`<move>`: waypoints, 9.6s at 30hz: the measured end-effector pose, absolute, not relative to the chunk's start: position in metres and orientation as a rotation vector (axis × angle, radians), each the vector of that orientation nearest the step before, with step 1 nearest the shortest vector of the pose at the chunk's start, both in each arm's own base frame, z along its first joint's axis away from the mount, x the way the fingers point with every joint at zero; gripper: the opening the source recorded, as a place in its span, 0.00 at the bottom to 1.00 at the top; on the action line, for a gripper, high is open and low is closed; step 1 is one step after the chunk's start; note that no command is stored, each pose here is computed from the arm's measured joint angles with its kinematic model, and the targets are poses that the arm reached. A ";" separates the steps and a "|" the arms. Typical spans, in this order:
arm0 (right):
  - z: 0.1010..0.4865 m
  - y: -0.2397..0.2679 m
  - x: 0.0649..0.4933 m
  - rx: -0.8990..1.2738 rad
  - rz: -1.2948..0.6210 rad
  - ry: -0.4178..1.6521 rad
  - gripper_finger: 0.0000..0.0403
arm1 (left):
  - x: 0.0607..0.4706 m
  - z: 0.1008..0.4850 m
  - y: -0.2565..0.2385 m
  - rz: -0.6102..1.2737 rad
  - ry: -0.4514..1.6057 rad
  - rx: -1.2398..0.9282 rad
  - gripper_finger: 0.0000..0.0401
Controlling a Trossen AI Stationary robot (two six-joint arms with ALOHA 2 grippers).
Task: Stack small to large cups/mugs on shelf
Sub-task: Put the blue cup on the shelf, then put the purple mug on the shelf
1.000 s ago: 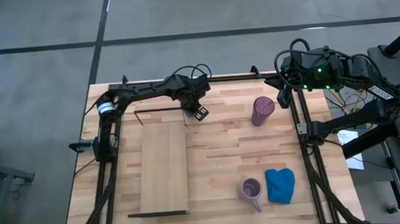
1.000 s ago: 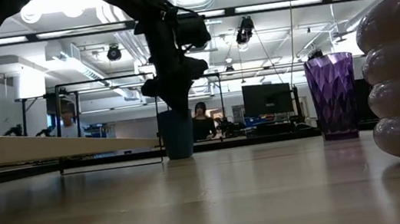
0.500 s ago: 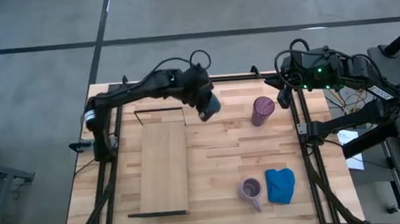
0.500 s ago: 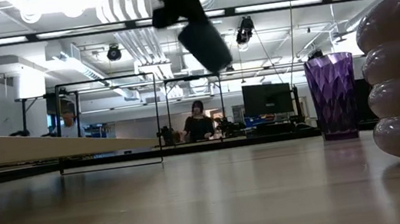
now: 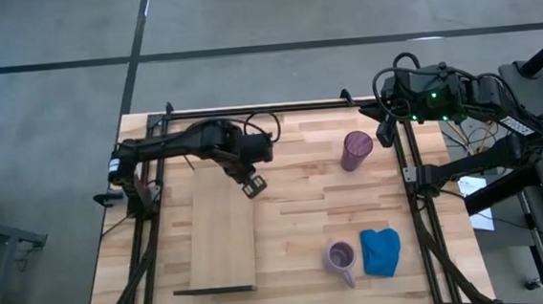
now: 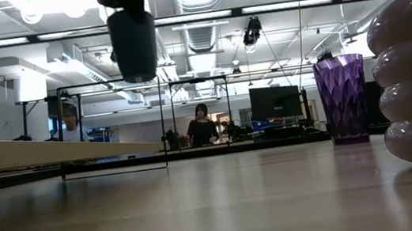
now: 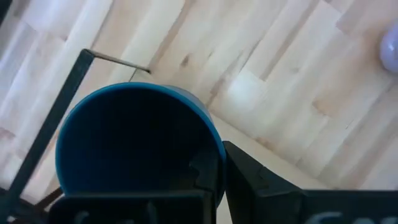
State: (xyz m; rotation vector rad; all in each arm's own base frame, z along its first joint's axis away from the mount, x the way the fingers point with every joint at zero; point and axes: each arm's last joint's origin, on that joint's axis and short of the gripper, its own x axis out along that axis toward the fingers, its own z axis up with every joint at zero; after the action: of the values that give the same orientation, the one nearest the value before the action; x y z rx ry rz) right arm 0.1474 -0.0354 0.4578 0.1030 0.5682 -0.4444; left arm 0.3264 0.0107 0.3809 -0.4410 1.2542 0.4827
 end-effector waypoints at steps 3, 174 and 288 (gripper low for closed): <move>0.458 -0.035 0.147 0.103 -0.444 0.569 0.11 | 0.328 0.371 0.017 0.494 1.296 -0.515 0.00; 0.262 0.143 0.306 0.431 -0.098 1.626 0.11 | 0.246 0.472 -0.044 0.289 0.668 -0.263 0.21; 0.223 0.150 0.336 0.394 -0.060 1.404 0.06 | 0.246 0.472 -0.044 0.279 0.666 -0.243 0.21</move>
State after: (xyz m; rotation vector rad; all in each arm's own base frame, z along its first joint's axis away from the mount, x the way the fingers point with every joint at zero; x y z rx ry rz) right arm 0.3357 0.1501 0.2233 0.3941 1.4043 -0.0595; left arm 0.2463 -0.0437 0.4722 -0.2431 0.6655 0.2789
